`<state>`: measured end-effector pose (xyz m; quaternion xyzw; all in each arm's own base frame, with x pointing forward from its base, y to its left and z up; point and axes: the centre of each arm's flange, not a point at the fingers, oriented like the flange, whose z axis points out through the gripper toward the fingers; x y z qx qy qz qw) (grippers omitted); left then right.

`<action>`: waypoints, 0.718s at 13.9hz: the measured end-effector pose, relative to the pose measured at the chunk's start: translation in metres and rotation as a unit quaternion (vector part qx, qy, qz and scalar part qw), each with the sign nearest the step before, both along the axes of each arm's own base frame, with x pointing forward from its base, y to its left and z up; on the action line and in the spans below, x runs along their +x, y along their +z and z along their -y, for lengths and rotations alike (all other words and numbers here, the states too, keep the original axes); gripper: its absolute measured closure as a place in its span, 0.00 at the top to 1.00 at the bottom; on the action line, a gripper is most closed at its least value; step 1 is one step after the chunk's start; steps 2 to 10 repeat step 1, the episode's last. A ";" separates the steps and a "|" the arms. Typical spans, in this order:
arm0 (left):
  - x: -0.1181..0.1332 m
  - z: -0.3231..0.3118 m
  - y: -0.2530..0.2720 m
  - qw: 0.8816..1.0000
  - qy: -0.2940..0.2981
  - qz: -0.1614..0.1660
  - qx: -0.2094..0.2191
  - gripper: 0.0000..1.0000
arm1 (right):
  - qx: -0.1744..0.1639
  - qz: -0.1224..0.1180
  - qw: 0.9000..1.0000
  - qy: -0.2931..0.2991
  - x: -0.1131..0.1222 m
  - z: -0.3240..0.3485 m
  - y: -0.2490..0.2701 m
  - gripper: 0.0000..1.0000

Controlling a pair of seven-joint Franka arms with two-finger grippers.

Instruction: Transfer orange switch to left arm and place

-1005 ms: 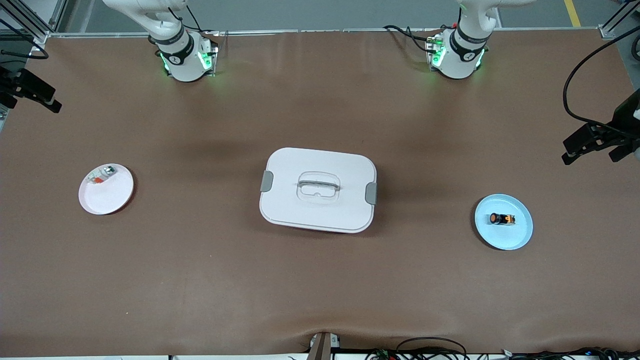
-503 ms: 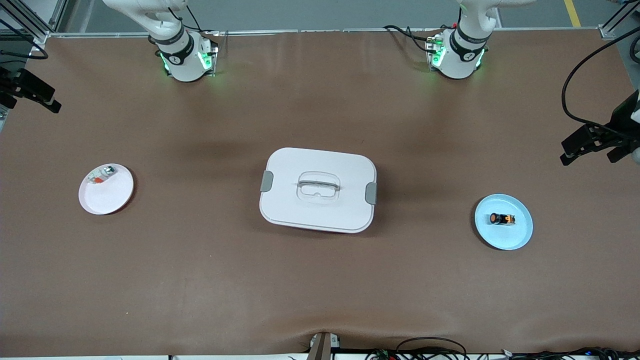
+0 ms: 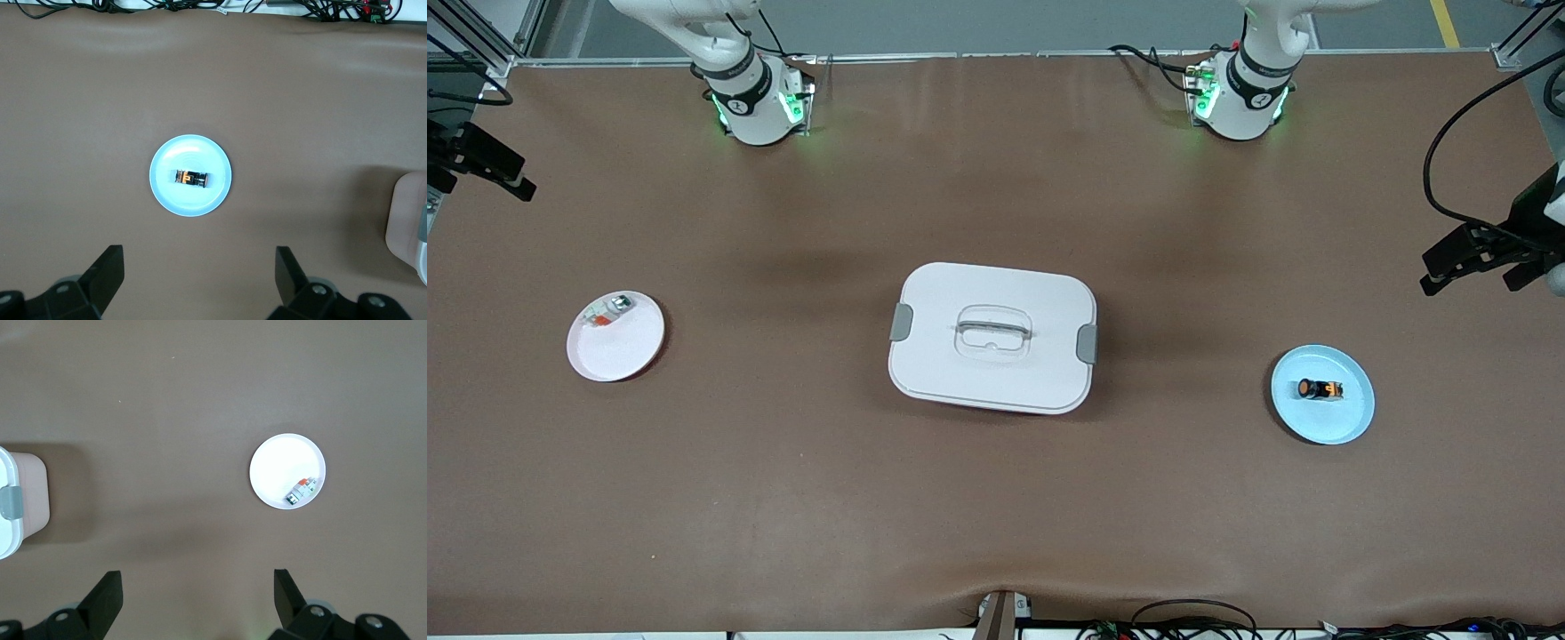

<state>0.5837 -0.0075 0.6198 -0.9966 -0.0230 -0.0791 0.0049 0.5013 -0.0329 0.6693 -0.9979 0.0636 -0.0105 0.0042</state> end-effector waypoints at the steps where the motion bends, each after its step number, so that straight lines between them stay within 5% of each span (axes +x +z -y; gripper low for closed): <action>1: 0.000 0.000 0.000 1.000 0.000 0.000 0.000 1.00 | 0.000 0.000 1.000 0.000 0.000 0.000 0.000 1.00; 10: 0.000 0.000 0.000 1.000 0.000 0.000 0.000 1.00 | 0.000 0.000 1.000 0.000 0.000 0.000 0.000 1.00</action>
